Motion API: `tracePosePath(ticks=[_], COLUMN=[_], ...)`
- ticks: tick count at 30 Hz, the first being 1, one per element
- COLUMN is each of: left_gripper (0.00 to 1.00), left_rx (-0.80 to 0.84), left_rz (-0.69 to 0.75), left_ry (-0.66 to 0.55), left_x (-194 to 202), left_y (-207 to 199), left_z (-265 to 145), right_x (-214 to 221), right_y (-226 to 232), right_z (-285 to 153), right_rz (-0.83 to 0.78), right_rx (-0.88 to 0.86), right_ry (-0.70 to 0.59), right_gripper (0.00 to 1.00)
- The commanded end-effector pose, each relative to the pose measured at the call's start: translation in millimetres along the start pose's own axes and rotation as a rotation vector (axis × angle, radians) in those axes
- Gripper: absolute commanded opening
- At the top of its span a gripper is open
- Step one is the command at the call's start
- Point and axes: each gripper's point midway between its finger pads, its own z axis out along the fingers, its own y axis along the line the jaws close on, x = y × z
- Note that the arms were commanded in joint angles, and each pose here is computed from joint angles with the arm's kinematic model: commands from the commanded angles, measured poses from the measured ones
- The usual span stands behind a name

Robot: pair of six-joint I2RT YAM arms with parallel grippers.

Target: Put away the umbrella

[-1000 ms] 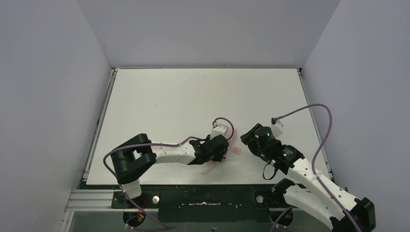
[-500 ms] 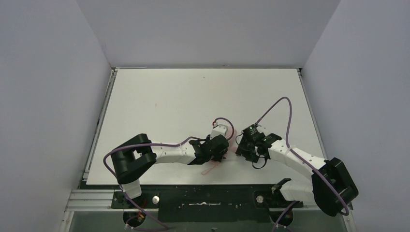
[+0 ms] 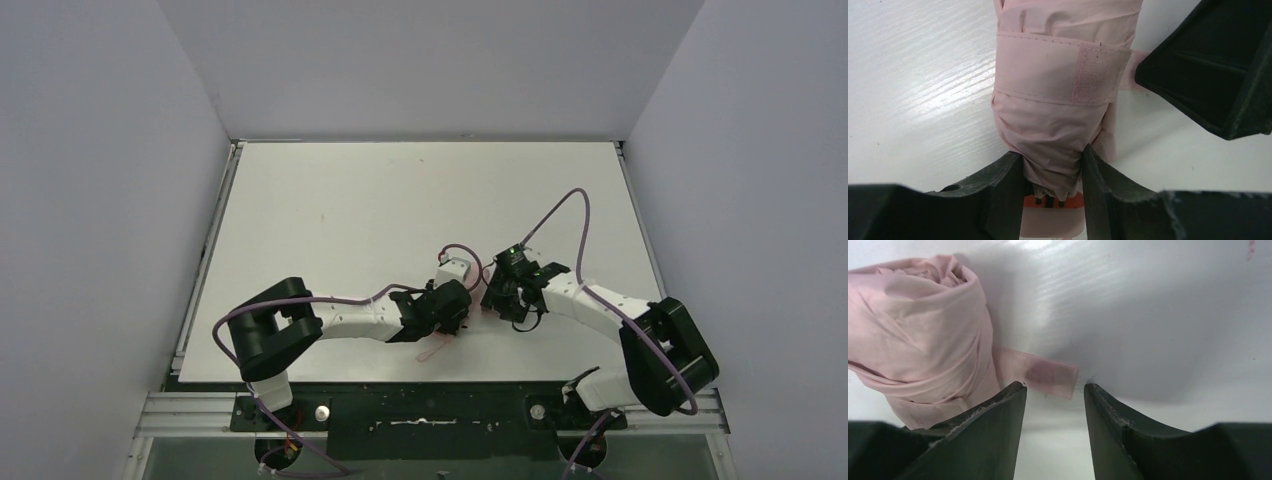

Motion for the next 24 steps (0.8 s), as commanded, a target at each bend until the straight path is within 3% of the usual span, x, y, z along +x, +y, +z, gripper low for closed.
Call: tracePosePath(ticks=[1,14,20,24], left_gripper=[0.00,0.00,0.00,0.00], left_rx=[-0.120,-0.119,-0.121,-0.125], left_rz=[0.141,0.127,0.115,0.117], left_ry=[0.404,0.388,0.383,0.389], left_x=[120.9,116.6,115.6,116.6], left_y=[55.6,54.4,54.7,55.2], left_z=[-8.7,-10.4,-11.2,-10.9], right_x=[-12.1,20.1,32.6,34.8], right_y=[9.4,-47.9,-60.5,-46.0], right_z=[6.1,27.9,35.3,32.9], right_rz=[-0.018,-0.126,-0.141,-0.107], right_rx=[-0.010,0.247,0.274,0.169], right_ry=[-0.020,0.128,0.169,0.152], right_gripper=[0.48,0.36,0.12,0.00])
